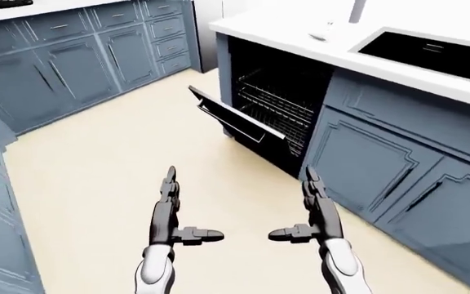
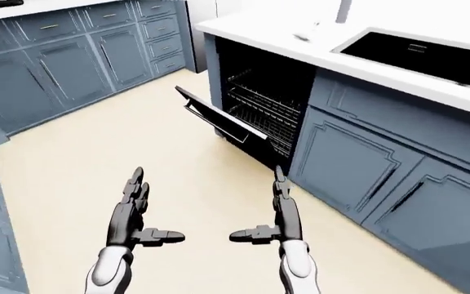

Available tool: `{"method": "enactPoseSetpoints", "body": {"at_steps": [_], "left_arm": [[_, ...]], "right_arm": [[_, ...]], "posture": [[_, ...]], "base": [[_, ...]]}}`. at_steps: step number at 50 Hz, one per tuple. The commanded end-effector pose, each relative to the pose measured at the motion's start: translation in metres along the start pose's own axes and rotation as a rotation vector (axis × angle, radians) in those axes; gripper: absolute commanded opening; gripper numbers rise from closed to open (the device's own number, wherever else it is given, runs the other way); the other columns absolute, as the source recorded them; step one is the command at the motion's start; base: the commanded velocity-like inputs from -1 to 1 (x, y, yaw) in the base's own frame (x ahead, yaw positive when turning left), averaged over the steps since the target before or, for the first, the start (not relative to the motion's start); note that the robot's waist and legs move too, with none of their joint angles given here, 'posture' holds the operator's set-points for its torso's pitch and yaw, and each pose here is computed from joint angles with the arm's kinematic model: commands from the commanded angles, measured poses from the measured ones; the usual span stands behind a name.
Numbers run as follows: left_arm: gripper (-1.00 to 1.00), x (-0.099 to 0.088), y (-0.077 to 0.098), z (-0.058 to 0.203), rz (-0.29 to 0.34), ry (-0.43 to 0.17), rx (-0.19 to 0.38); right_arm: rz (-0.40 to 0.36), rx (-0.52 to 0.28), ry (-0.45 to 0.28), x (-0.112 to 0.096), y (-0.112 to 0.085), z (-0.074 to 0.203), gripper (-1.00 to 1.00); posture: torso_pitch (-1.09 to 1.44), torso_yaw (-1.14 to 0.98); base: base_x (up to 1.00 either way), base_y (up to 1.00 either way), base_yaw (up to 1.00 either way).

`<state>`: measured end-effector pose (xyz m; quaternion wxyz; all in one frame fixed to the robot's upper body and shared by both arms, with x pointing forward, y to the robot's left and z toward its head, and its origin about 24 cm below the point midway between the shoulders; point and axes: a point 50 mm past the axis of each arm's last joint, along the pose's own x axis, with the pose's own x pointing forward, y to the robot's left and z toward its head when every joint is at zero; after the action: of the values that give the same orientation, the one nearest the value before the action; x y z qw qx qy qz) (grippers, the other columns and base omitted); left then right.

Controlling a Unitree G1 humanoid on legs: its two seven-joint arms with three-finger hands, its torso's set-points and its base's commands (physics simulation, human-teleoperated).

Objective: Close the dishwasher door

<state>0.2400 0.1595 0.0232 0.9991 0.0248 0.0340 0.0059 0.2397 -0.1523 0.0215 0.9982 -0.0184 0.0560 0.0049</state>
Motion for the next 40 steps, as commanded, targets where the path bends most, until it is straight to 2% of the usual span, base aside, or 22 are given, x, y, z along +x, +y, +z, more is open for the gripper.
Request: {"method": "enactPoseSetpoints", "body": {"at_steps": [1,40], "left_arm": [[1.0,0.0041,-0.0061,0.0209,-0.025,-0.108,-0.005],[1.0,0.0047,-0.005,0.0214,-0.022,-0.11,-0.004]], "right_arm": [[-0.021,-0.01,-0.106,0.0025,-0.0048,0.0208,1.0],[-0.015,-0.011,-0.104,0.0027,-0.0036,0.0206,1.0]], "posture": [[0.0,0.0],[0.0,0.0]], "base": [[0.0,0.0,0.64],[0.0,0.0,0.56]]}}
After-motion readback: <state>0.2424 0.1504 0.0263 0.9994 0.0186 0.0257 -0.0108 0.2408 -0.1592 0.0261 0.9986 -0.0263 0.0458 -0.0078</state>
